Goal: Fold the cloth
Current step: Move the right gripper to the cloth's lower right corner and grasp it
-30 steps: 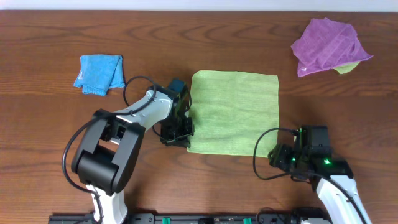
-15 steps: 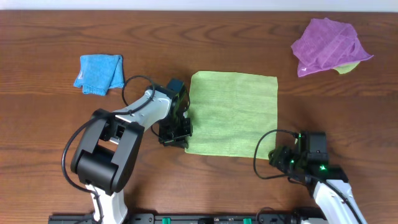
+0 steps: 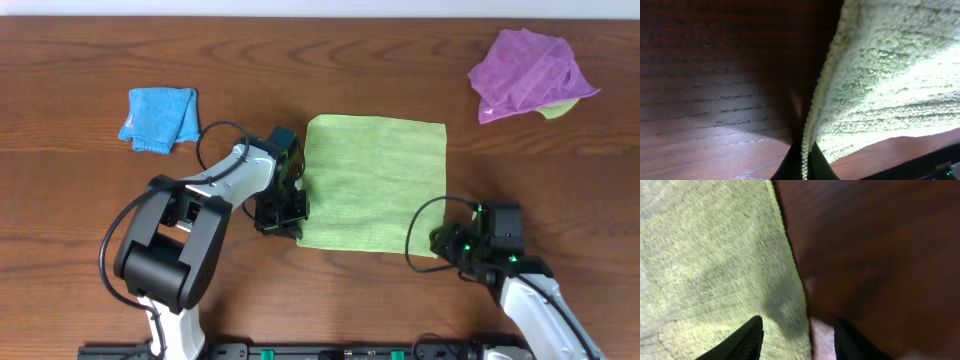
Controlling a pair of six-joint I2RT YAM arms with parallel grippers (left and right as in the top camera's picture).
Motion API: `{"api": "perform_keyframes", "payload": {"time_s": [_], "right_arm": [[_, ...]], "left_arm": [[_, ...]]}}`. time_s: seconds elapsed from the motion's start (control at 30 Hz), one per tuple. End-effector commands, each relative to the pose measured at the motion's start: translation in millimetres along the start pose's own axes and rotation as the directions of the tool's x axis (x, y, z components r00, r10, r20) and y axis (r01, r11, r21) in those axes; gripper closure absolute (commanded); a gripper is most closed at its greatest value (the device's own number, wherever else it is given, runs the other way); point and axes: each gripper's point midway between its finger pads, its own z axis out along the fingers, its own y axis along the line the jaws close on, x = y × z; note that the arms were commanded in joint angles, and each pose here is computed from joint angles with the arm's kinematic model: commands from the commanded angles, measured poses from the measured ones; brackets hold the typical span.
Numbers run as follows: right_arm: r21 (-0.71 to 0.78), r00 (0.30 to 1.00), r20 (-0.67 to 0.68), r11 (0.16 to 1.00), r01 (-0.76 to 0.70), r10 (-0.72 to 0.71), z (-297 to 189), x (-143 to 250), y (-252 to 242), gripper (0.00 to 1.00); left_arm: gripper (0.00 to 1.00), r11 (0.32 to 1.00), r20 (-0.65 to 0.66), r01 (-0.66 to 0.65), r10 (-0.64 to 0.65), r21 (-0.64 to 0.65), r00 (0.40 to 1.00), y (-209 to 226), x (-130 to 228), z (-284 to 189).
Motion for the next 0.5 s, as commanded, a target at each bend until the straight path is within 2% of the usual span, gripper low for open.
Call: {"api": "perform_keyframes", "payload": {"time_s": [0.0,0.13,0.37,0.47], "right_arm": [[0.0,0.998,-0.049,0.999,-0.037,0.037,8.8,9.5,-4.2,0.57],[-0.016,0.997,-0.059,0.999,-0.052,0.051,14.0,9.2,-1.3,0.63],[-0.012,0.996,-0.071,0.998,-0.054,0.053,16.2,11.1,-2.3,0.98],[-0.03,0.995,-0.082,0.998,-0.051,0.048,15.8,12.6,1.0,0.99]], "left_arm": [[0.94,0.999,-0.004,0.009,-0.009,-0.051,1.0,14.0,0.8,4.2],[0.94,0.999,-0.004,0.009,-0.009,-0.049,1.0,13.6,0.9,4.2],[0.94,1.0,-0.005,0.004,-0.004,-0.022,1.0,8.7,0.2,4.4],[0.94,1.0,-0.015,0.003,-0.004,-0.002,1.0,5.3,2.0,4.4]]}}
